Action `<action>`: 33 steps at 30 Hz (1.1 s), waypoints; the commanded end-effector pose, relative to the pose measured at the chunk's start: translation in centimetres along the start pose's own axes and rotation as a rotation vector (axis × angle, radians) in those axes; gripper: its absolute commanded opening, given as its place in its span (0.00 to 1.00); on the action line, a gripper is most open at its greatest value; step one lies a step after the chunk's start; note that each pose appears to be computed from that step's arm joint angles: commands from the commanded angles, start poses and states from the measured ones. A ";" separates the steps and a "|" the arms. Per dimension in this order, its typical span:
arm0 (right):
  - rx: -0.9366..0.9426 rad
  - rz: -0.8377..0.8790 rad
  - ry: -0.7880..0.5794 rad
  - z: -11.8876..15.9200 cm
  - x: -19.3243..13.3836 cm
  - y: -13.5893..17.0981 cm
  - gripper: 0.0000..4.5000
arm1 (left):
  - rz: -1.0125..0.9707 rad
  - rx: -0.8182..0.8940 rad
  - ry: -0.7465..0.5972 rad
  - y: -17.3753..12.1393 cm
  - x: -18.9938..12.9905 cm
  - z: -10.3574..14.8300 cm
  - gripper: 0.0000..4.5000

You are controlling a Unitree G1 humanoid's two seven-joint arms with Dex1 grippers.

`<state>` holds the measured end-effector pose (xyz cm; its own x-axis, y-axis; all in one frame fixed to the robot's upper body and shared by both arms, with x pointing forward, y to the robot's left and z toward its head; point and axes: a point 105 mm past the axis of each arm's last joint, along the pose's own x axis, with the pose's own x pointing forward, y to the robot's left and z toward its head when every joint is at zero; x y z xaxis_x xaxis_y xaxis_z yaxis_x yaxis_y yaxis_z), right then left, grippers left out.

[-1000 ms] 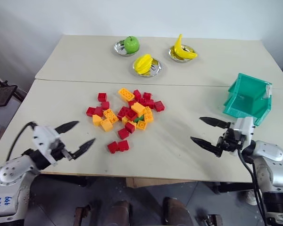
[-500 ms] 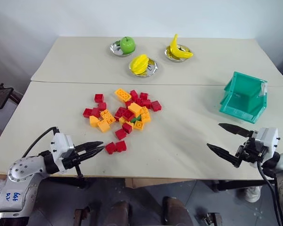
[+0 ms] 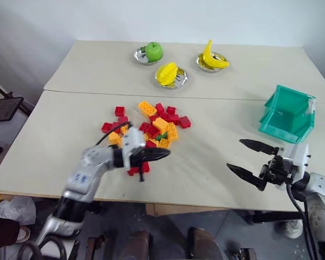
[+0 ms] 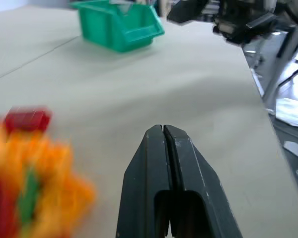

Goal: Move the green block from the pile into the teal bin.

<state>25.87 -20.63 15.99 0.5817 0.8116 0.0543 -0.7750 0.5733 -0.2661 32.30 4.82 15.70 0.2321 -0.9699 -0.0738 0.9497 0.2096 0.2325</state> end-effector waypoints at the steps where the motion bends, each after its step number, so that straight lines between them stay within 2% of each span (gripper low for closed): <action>1: -0.034 0.003 -0.050 1.5 0.7 0.4 1.00 | 0.082 0.002 0.107 3.2 1.8 -0.9 0.01; 5: -0.039 -0.006 -0.065 2.0 1.1 0.7 1.00 | 0.223 -0.013 0.162 7.3 1.5 -0.8 0.01; 12: -0.034 -0.024 -0.069 2.0 1.3 0.7 1.00 | 0.426 0.026 0.173 11.8 -2.4 0.0 0.01; 14: -0.033 -0.024 -0.068 1.9 1.3 0.7 1.00 | 0.435 0.029 0.170 12.2 -3.2 0.1 0.01; 17: -0.032 -0.023 -0.067 1.8 1.5 0.5 1.00 | 0.319 0.041 0.181 10.7 -3.3 -0.3 0.01; 22: -0.027 -0.015 -0.067 1.6 1.6 0.5 1.00 | 0.057 0.043 0.124 6.2 -2.2 0.1 0.01; 24: -0.023 -0.007 -0.069 1.5 1.7 0.6 1.00 | 0.019 0.050 0.156 5.0 -2.4 -0.6 0.01; 27: -0.018 0.006 -0.075 1.5 1.9 0.8 1.00 | 0.028 0.046 0.200 4.4 -3.4 -1.5 0.01; 29: -0.014 0.019 -0.077 1.4 2.1 0.9 1.00 | 0.074 0.018 0.183 4.3 -4.9 -1.5 0.01; 32: -0.012 0.036 -0.083 1.4 2.4 1.0 1.00 | 0.160 -0.014 0.142 4.1 -7.7 -1.4 0.01; 33: -0.011 0.044 -0.087 1.4 2.5 1.0 1.00 | 0.220 -0.028 0.116 3.9 -9.6 -1.4 0.01</action>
<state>26.37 -18.15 16.59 0.5438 0.8334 0.0986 -0.7938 0.5490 -0.2617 34.55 13.45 14.00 0.4016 -0.8889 -0.2204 0.9109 0.3628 0.1965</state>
